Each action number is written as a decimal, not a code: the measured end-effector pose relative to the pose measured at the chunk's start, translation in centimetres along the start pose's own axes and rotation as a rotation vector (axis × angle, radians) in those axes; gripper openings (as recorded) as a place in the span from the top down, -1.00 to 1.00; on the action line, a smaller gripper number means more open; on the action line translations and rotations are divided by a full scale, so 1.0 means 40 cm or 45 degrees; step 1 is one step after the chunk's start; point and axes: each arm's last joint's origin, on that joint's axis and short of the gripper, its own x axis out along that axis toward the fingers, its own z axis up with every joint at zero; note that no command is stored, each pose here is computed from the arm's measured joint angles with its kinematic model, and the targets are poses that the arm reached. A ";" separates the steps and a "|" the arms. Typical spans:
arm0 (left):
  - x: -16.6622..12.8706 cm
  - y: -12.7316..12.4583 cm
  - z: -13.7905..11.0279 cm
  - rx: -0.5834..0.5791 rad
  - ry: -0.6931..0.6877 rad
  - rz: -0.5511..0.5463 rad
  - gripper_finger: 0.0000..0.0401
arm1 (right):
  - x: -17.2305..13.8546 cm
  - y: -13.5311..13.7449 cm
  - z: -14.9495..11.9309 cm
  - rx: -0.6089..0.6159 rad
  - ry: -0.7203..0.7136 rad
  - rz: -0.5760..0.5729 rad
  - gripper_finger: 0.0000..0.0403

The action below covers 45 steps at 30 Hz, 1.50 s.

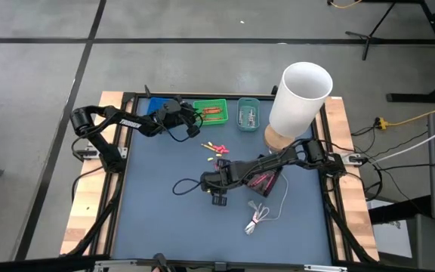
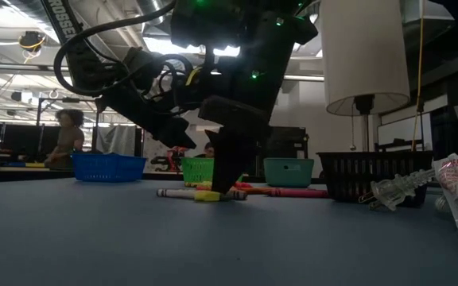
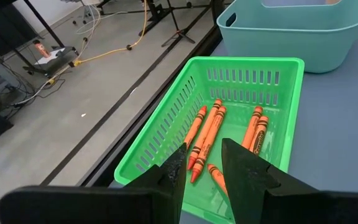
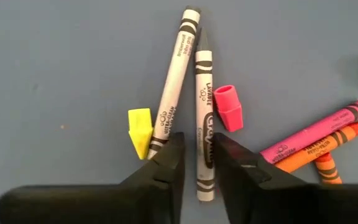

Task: Sort crayons
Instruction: Put the gray crayon into the dark green bin

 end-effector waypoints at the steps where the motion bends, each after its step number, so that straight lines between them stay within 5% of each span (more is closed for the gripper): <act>1: 0.000 0.000 0.000 0.000 0.000 0.000 0.57 | 0.000 0.000 0.000 0.000 -0.001 0.001 0.65; 9: 0.000 0.000 0.000 0.000 0.000 0.000 0.57 | 0.000 0.001 0.001 -0.028 -0.006 0.002 0.96; 19: 0.000 0.000 0.000 0.000 0.000 0.000 0.57 | -0.016 -0.001 0.005 -0.032 -0.033 0.007 0.90; 29: 0.000 0.000 0.000 0.000 0.000 0.000 0.57 | -0.114 -0.022 0.022 -0.008 -0.145 -0.037 0.93; 36: 0.000 0.000 0.000 0.000 0.000 0.000 0.57 | -0.185 -0.103 0.030 0.093 -0.221 -0.379 0.91; 45: 0.000 0.000 0.000 0.000 0.000 -0.001 0.57 | -0.192 -0.267 0.039 0.462 -0.269 -0.744 0.91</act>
